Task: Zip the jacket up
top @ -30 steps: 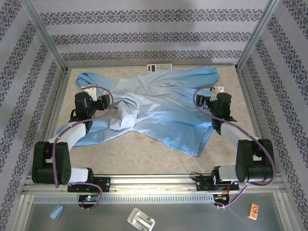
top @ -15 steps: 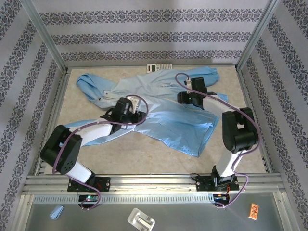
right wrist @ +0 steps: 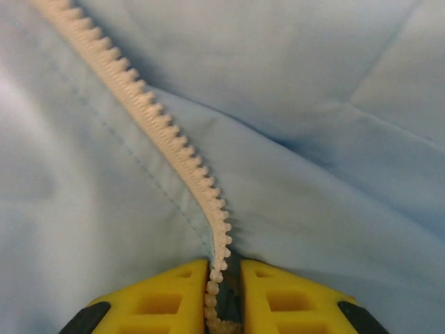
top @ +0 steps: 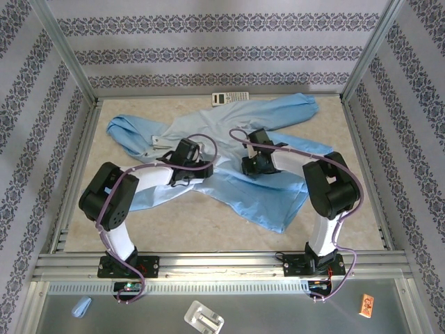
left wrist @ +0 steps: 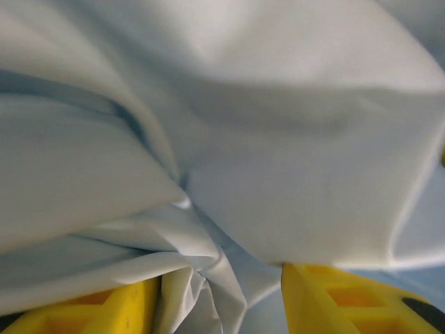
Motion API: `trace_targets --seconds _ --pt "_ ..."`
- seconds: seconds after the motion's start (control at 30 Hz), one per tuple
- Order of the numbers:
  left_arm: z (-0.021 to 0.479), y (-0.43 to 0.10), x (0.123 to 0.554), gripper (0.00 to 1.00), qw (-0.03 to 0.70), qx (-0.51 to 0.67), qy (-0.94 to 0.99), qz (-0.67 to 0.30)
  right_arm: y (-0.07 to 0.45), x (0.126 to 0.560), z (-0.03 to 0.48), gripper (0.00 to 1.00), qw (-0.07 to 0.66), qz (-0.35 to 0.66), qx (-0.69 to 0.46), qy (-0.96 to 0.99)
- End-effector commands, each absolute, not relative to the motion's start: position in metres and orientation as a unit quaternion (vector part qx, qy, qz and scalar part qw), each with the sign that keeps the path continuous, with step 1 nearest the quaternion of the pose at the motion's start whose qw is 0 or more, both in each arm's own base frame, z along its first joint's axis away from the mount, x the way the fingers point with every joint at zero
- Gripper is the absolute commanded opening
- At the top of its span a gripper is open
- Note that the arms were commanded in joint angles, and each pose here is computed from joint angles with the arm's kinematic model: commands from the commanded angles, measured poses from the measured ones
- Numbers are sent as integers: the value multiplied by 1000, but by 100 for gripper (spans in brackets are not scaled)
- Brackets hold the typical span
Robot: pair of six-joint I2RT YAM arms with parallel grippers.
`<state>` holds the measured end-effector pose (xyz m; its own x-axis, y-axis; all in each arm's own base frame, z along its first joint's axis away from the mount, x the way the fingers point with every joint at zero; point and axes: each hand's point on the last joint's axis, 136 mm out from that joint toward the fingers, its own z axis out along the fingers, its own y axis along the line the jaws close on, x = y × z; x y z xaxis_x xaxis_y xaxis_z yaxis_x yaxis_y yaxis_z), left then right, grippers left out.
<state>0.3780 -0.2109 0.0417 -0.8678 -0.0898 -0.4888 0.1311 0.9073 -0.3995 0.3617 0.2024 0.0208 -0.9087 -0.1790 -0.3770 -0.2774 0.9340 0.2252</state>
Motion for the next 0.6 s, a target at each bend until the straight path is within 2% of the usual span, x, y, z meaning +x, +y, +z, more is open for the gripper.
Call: trace_targets --seconds 0.0,0.17,0.33,0.43,0.57 --pt "27 -157 376 49 217 -65 957 -183 219 324 6 18 129 135 -126 974" --pt "33 -104 395 49 218 -125 952 -176 285 314 28 19 142 173 -181 958" --pt "48 -73 408 49 230 -155 945 -172 333 318 72 30 170 214 -229 934" --pt "60 -66 406 49 241 -160 942 -171 333 329 100 38 193 216 -240 927" --pt "66 -69 389 49 244 -165 938 -185 302 353 122 45 210 188 -233 931"
